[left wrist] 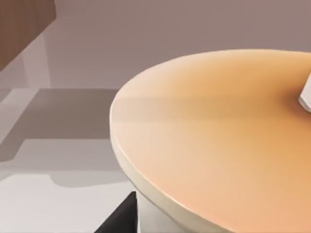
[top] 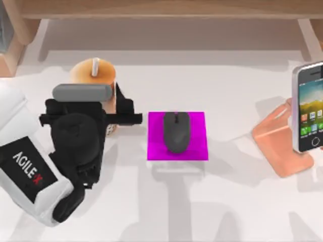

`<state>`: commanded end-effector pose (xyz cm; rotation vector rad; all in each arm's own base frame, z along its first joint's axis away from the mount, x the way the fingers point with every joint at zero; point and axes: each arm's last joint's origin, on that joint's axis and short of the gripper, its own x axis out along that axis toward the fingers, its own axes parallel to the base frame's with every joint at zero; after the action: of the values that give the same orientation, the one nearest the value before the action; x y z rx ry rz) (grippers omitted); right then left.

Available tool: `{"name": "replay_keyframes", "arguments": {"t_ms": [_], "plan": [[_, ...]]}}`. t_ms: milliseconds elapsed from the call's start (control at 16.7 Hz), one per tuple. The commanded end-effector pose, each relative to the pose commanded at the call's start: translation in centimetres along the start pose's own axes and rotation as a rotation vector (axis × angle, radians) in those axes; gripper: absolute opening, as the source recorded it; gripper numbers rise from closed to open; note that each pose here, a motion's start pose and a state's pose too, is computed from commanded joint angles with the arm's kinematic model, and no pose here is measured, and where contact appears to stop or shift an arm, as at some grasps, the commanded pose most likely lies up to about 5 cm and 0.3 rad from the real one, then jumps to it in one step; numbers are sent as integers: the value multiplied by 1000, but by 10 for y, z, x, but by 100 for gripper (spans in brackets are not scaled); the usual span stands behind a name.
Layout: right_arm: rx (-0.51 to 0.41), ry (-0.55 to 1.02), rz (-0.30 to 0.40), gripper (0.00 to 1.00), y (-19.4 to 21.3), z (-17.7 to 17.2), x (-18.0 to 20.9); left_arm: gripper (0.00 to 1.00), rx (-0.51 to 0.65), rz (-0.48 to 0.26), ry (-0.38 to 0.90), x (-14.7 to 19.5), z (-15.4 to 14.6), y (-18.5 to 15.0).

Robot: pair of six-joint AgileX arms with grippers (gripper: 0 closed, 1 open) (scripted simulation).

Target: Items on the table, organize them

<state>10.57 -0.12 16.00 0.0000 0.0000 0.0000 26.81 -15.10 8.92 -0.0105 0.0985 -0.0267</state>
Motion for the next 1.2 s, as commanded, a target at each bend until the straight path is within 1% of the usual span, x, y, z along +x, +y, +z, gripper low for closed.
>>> {"name": "replay_keyframes", "arguments": {"t_ms": [360, 660, 780, 900, 1200], "plan": [[0, 0, 0, 100, 0, 0, 0, 0, 2, -1, 0, -1, 9, 0], [0, 0, 0, 100, 0, 0, 0, 0, 4, 0, 2, -1, 9, 0], [0, 0, 0, 100, 0, 0, 0, 0, -26, 2, -48, 4, 22, -2], [0, 0, 0, 100, 0, 0, 0, 0, -62, 7, -111, 14, 41, -5], [0, 0, 0, 100, 0, 0, 0, 0, -122, 13, -241, 47, 102, -9]]}}
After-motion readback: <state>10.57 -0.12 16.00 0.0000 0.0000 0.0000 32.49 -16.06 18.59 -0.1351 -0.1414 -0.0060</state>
